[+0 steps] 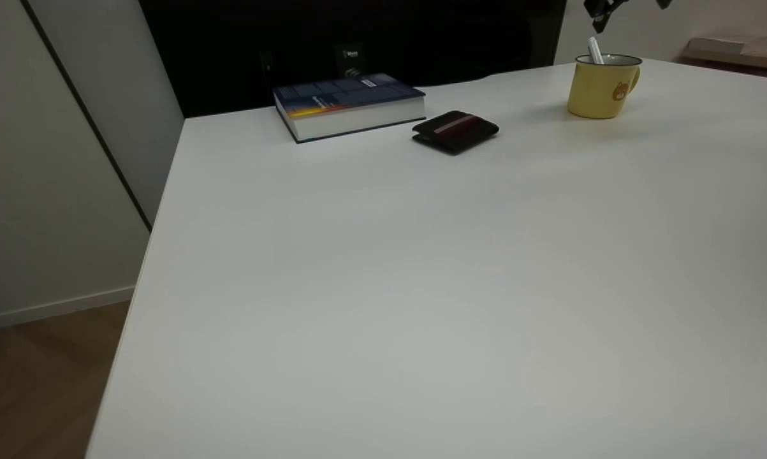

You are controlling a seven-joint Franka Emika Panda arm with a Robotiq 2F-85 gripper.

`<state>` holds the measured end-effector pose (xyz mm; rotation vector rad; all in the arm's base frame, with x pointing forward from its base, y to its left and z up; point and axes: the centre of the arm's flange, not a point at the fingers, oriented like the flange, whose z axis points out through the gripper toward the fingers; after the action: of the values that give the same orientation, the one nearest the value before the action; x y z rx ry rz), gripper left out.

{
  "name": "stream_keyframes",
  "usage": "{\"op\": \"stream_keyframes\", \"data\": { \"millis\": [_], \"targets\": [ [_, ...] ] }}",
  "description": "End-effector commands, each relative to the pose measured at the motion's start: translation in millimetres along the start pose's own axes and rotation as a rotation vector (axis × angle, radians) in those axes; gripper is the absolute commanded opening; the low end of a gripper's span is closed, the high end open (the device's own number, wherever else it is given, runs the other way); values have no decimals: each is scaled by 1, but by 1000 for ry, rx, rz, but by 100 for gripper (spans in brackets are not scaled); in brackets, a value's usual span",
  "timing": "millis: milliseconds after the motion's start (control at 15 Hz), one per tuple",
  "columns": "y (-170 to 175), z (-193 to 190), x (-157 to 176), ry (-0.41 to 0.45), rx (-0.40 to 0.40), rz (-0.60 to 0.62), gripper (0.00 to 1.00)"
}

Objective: Put the marker on the table

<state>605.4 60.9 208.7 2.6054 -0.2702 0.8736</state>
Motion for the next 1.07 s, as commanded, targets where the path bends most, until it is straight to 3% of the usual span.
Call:
{"op": "stream_keyframes", "data": {
  "millis": [0,333,1000],
  "targets": [
    [1,7,4,75,-47,28,100],
    [5,13,13,139,-42,90,100],
    [13,36,18,187,-31,163,100]
  ]
}}
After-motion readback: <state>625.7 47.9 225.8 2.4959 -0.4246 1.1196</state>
